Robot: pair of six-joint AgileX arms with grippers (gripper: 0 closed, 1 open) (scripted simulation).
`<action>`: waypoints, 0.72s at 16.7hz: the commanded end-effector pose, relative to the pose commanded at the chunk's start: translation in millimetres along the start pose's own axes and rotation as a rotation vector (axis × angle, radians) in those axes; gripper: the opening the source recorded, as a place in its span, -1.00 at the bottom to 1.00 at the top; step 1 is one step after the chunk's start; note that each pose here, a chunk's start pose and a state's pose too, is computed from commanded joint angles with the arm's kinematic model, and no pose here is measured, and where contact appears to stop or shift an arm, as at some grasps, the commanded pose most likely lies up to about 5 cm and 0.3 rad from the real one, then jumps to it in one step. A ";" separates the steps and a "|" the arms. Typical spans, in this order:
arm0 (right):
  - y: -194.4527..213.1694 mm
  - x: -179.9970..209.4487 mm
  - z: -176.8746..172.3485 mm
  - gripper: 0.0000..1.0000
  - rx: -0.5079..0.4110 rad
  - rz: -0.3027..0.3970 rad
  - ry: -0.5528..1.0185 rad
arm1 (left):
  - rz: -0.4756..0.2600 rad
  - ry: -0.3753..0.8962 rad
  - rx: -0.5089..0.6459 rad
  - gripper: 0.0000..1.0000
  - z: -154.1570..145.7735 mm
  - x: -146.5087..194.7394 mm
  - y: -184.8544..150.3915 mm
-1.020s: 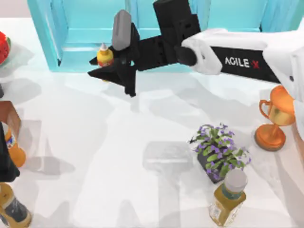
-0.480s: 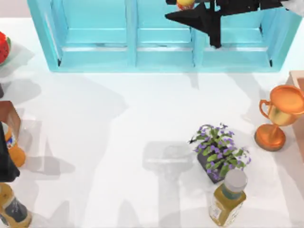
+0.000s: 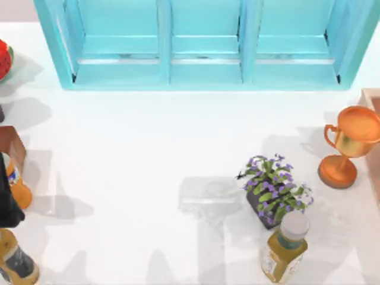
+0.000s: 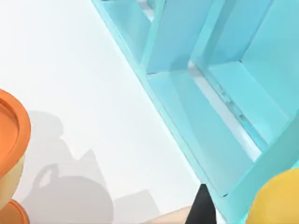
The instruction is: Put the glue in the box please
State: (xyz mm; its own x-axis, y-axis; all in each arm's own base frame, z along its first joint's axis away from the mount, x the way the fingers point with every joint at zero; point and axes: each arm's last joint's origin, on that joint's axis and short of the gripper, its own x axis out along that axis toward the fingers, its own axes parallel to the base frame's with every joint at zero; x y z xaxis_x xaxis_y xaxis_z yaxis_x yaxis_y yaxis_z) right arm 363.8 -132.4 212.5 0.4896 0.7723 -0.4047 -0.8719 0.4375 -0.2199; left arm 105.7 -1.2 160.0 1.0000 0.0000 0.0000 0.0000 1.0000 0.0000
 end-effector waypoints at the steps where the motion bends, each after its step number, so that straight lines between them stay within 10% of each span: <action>1: 12.6 -25.5 -21.6 -1.00 0.051 -0.033 0.006 | 0.000 0.000 0.000 1.00 0.0 0.0 0.0; 12: 126.1 -120.8 -101.1 -1.00 0.319 -0.236 -0.068 | 0.000 0.000 0.000 1.00 0.0 0.0 0.0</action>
State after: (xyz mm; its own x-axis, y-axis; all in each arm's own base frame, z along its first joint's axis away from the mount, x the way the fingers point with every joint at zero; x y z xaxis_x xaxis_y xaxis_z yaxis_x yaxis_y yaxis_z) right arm 193.9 -217.1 143.8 0.6849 0.6574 -0.3143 -0.6947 0.7193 -0.0092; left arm 105.7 -1.2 160.0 1.0000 0.0000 0.0000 0.0000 1.0000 0.0000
